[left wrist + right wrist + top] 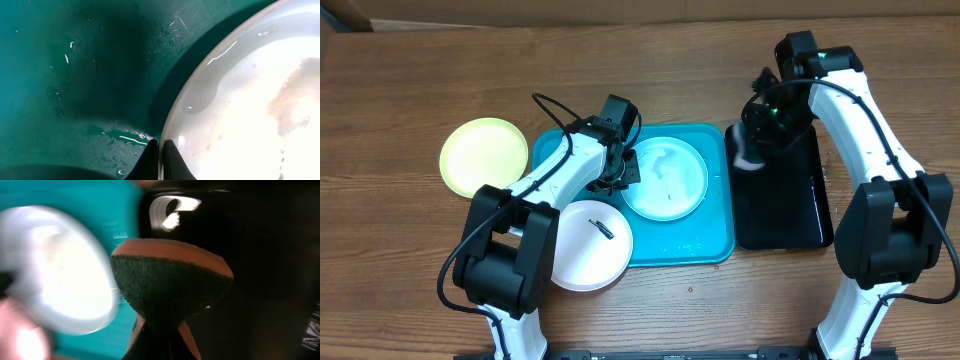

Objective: Clean dirty plates on tray and stack at the side
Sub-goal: 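Return the sponge to the black tray and raise the right gripper, then lift the light-blue plate with the left gripper and carry it right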

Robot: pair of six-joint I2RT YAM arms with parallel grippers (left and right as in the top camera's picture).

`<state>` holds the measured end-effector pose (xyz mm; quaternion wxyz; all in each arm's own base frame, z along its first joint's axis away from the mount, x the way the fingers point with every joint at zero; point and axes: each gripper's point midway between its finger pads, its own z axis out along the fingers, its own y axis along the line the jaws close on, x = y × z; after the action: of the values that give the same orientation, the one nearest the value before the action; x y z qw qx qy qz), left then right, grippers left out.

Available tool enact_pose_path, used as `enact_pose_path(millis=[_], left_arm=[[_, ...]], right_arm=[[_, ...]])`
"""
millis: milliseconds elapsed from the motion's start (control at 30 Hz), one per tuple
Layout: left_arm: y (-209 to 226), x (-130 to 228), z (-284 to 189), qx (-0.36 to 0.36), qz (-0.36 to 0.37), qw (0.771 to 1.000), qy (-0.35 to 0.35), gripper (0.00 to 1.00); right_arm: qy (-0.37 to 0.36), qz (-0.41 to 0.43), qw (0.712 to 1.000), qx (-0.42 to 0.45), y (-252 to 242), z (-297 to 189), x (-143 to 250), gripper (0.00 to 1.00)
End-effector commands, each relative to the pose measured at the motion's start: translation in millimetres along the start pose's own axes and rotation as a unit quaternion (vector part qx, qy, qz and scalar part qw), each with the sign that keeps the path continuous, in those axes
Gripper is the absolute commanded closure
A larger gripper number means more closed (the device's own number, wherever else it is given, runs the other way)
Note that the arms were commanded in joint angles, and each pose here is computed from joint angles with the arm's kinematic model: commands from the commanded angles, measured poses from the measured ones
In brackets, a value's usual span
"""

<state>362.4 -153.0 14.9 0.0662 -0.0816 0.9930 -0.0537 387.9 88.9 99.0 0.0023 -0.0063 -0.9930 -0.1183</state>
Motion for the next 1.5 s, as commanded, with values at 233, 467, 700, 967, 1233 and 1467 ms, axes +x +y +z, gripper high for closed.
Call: enact_pose_path(millis=[233, 467, 700, 967, 1233, 1467], left_arm=[[6, 4, 3, -0.008, 0.001, 1.0, 0.003, 0.96], [6, 4, 3, -0.008, 0.0, 1.0, 0.003, 0.96], [6, 4, 3, -0.008, 0.001, 1.0, 0.003, 0.78], [7, 5, 3, -0.009, 0.001, 1.0, 0.004, 0.7], [5, 4, 3, -0.004, 0.007, 1.0, 0.004, 0.77], [-4, 3, -1, 0.028, 0.033, 0.999, 0.012, 0.96]], right_arm=[[-0.021, 0.034, 0.991, 0.132, -59, 45, 8, 0.96], [-0.03, 0.029, 0.991, 0.127, -60, 56, 6, 0.57], [-0.049, 0.036, 0.992, 0.113, -53, 9, -14, 0.31], [-0.113, 0.143, 0.977, 0.107, -108, -42, -42, 0.25], [-0.114, 0.235, 0.959, 0.112, -178, -57, -27, 0.0], [-0.139, 0.264, 0.948, 0.113, -207, -66, -30, 0.0]])
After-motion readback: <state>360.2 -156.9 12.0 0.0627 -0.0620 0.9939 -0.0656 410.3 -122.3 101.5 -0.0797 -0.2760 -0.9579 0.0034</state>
